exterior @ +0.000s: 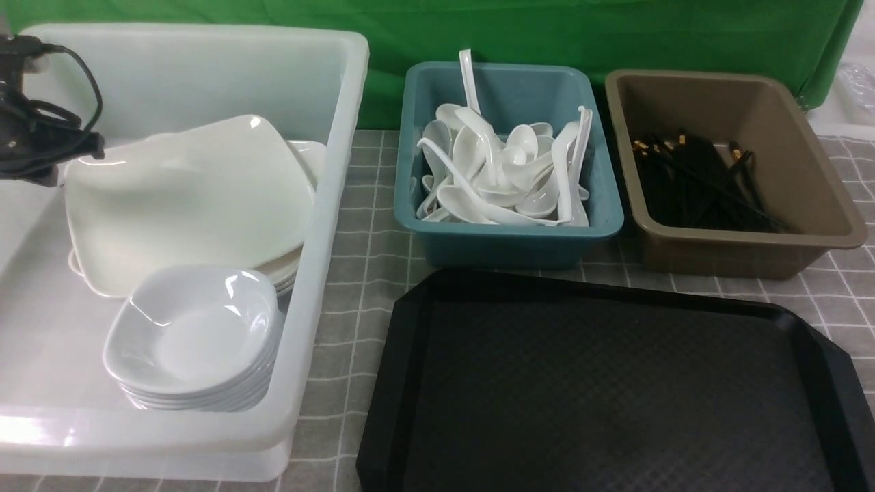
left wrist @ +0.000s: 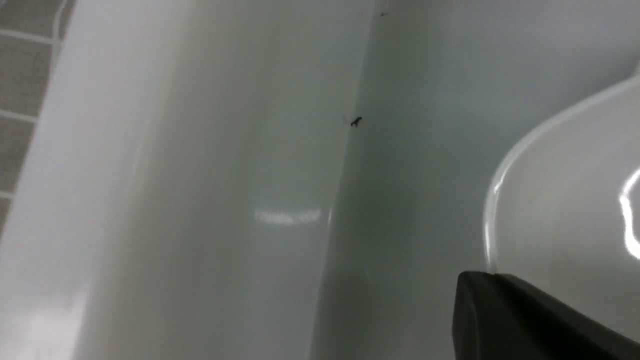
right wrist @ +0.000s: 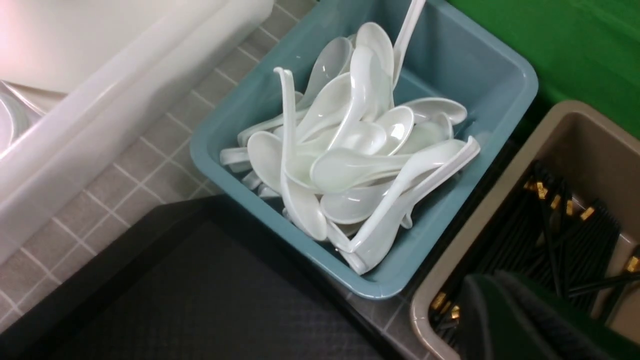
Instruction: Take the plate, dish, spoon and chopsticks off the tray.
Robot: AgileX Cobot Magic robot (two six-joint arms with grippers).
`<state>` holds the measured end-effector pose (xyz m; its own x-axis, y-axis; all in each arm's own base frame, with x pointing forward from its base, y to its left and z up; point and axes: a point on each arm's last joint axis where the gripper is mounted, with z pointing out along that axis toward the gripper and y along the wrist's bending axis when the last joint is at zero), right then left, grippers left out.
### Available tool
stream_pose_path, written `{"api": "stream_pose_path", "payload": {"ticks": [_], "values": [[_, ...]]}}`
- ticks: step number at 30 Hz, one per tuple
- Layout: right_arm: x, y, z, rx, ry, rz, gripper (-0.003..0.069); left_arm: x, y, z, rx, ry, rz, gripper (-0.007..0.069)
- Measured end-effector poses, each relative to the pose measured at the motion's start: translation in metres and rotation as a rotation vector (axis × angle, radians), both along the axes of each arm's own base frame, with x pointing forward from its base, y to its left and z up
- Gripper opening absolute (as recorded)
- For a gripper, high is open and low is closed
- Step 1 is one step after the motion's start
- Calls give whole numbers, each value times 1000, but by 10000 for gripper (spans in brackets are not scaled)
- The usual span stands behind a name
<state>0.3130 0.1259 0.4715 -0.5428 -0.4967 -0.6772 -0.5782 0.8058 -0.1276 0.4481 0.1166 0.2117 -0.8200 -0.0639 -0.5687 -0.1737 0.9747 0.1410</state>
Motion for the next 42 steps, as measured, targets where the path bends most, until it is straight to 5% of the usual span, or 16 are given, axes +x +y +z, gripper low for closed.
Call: {"api": "stream_pose_path", "payload": {"ticks": [10,24,42], "values": [[0,0,0,-3,-1,2,50,11,4,-36,51,27,-21,1],[0,0,0,-1,-1,3,55,34,-3,-18,-35,-281,1,1],[-2,5,1,55,20,33,67,8,11,12,26,-124,8,1]]}}
